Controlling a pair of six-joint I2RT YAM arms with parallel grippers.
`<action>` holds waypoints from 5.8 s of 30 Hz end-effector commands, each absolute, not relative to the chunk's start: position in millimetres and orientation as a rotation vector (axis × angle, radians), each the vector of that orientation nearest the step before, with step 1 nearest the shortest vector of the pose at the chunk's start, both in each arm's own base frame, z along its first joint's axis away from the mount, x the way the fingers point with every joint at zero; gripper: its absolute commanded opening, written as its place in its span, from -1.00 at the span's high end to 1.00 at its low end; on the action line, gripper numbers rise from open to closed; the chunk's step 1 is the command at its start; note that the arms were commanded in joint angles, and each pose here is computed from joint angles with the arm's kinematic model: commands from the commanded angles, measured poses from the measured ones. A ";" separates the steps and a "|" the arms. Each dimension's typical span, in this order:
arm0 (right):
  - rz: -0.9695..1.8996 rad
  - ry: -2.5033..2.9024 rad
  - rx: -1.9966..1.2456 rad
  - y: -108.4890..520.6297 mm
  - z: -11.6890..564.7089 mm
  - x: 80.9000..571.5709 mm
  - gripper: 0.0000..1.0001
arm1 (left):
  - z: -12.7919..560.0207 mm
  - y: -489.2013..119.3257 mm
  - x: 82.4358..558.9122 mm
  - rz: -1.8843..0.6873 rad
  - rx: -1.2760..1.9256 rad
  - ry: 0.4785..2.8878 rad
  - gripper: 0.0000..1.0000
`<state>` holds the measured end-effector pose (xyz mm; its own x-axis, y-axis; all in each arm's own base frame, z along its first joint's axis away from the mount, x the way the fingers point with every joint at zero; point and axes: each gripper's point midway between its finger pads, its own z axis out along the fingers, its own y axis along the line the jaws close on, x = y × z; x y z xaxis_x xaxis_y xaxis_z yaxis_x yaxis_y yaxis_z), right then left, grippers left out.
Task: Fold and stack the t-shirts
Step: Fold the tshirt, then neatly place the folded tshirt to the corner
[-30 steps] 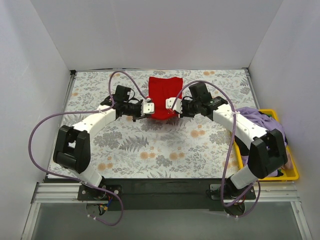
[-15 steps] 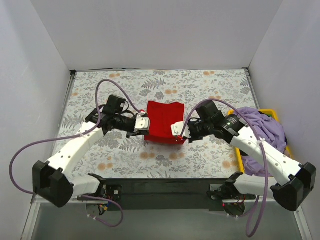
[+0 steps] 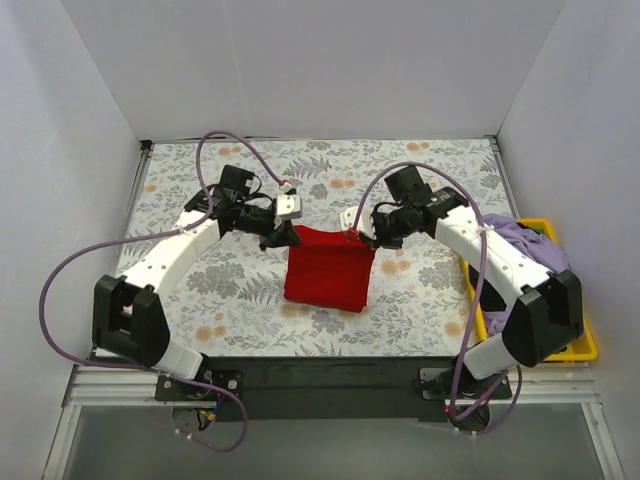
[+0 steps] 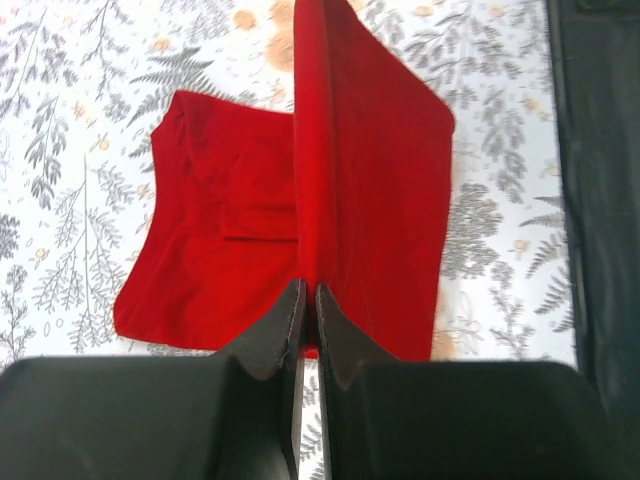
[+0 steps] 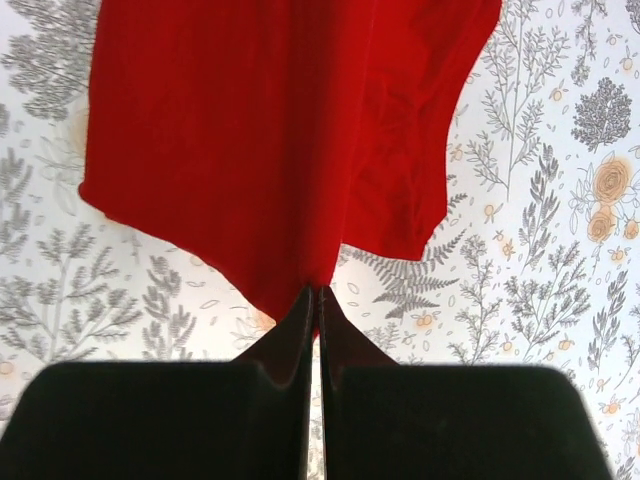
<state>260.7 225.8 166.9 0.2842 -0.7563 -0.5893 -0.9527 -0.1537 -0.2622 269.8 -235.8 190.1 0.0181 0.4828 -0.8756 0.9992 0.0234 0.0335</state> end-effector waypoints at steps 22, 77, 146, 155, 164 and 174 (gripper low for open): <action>0.435 1.621 -1.970 236.8 71.4 421.4 0.97 | 87.1 -231.8 430.8 -0.786 1.430 1.686 1.00; 1.470 2.219 -0.960 280.9 193.0 286.3 -0.97 | 203.3 -267.3 284.4 -1.651 0.274 2.243 -0.69; 0.094 2.518 -1.244 108.9 20.7 467.0 -0.97 | 208.9 -140.9 352.1 -0.979 -0.141 2.226 -0.75; -0.023 2.455 -1.232 29.6 24.3 530.1 -0.97 | 206.8 -135.8 351.9 -0.938 -0.153 2.240 -0.75; -0.077 2.511 -1.132 -35.8 14.5 542.1 -0.97 | 203.8 -132.7 353.7 -0.923 -0.170 2.251 -0.76; 0.099 2.651 -0.809 -67.1 1.9 521.8 -0.96 | 207.4 -131.7 356.0 -0.918 -0.174 2.247 -0.76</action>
<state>548.3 -52.4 33.5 -0.6713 -0.5937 -0.4437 -0.6021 0.7860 -0.1408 349.8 -134.4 188.8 -0.7805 -0.3627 -0.5091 0.0976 0.7338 -0.6724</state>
